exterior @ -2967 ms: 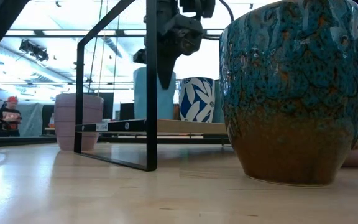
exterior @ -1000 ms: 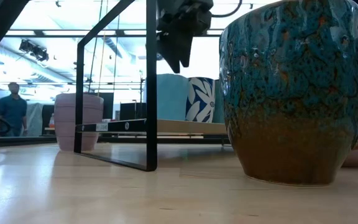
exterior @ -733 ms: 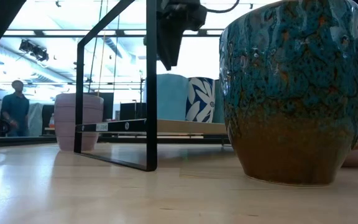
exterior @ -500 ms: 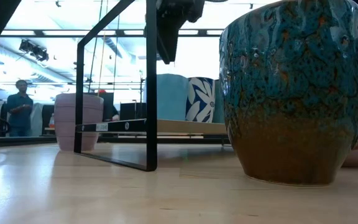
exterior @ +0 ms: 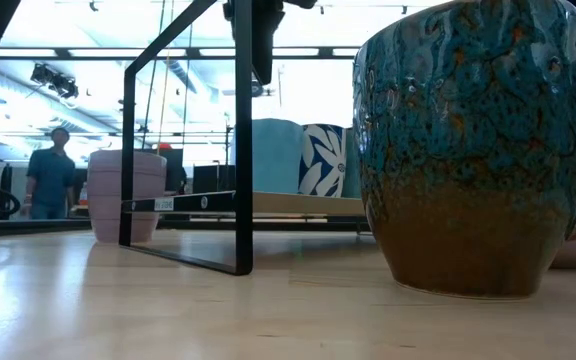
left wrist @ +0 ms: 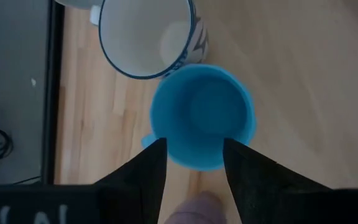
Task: Place coffee mugs
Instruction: Put the yellow mug on the shelf
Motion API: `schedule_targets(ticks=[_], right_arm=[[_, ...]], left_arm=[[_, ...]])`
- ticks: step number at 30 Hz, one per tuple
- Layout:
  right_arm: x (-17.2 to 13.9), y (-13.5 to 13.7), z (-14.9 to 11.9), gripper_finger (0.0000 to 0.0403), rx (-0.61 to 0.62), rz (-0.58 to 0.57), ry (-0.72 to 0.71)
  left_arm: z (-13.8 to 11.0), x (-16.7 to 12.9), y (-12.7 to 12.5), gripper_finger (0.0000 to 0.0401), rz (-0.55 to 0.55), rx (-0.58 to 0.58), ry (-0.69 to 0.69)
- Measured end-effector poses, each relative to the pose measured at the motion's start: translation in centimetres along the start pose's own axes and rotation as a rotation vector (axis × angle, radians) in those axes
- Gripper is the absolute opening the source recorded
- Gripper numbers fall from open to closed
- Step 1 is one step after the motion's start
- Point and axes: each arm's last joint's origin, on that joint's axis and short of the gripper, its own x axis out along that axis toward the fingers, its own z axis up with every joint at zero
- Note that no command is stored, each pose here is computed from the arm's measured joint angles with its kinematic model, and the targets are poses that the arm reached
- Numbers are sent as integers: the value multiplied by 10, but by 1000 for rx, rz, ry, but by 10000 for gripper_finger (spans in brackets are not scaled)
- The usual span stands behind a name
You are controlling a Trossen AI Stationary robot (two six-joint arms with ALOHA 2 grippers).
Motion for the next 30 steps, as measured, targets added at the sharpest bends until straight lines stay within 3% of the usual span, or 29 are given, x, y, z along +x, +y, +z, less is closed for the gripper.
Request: schedule_targets(ticks=[9,19,30], right_arm=[[0,0,-1,135,35,3,5],[1,1,-1,135,56,3,8],[1,1,-1,135,57,2,10]], left_arm=[[-12,-18,-11,165,36,20,-23],[-28,-13,-9,165,49,0,-9],[-71,-11,6,165,28,-136,-52]])
